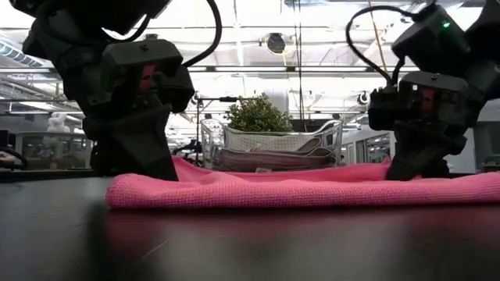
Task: Fold microfiber towels
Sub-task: Fold the pink microfiber towel
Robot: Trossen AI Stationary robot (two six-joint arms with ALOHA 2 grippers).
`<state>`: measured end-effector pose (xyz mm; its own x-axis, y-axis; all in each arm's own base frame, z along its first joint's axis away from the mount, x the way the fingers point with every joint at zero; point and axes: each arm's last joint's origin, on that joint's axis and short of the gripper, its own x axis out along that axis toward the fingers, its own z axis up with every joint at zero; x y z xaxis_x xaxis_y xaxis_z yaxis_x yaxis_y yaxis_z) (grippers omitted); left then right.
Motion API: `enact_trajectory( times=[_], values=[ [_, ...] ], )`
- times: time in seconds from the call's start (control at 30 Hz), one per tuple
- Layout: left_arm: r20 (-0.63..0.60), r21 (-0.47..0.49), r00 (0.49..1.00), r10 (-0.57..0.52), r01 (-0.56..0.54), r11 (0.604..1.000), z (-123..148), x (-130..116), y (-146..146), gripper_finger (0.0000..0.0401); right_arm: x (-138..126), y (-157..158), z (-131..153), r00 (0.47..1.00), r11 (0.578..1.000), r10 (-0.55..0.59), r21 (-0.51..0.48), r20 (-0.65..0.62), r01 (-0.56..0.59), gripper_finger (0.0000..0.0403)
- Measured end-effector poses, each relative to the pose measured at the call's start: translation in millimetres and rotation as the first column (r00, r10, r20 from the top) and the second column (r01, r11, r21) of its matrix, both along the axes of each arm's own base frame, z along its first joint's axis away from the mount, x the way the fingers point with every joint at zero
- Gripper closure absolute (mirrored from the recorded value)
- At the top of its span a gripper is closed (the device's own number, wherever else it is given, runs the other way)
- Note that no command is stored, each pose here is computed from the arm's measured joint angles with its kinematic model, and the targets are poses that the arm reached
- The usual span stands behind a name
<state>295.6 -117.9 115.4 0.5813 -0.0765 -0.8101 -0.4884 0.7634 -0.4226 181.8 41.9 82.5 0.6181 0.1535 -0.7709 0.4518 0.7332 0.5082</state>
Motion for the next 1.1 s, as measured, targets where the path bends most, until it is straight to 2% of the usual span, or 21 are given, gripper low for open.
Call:
enact_trajectory(
  times=[0.27, 0.47, 0.6, 0.83, 1.1],
  values=[
    [0.005, 0.011, 1.000, -0.012, 0.012, 1.000, -0.3, 0.2, 0.2, 0.0375, 19.2, 3.6, 43.1, 0.995, 0.998, 0.040, -0.045, -0.094, -0.044, 0.0402],
    [0.019, 0.029, 1.000, -0.023, 0.023, 0.999, -0.1, 1.7, 2.0, 0.0375, 35.2, 2.0, 80.6, 0.996, 0.999, 0.013, -0.050, -0.088, -0.017, 0.0402],
    [0.036, 0.044, 0.999, -0.013, 0.011, 0.999, 0.3, 4.1, 5.9, 0.0375, 47.3, 0.4, 98.1, 1.000, 0.999, -0.002, -0.045, -0.015, 0.001, 0.0402],
    [0.066, 0.062, 0.998, -0.002, -0.003, 0.998, 1.5, 10.1, 16.1, 0.0375, 50.8, -2.0, 98.5, 0.999, 0.999, -0.028, -0.037, -0.017, 0.028, 0.0403],
    [0.071, 0.064, 0.997, 0.005, -0.009, 0.998, 1.8, 11.6, 19.7, 0.0375, 43.3, -3.3, 86.5, 0.986, 0.998, -0.039, -0.060, -0.160, 0.030, 0.0403]
  ],
)
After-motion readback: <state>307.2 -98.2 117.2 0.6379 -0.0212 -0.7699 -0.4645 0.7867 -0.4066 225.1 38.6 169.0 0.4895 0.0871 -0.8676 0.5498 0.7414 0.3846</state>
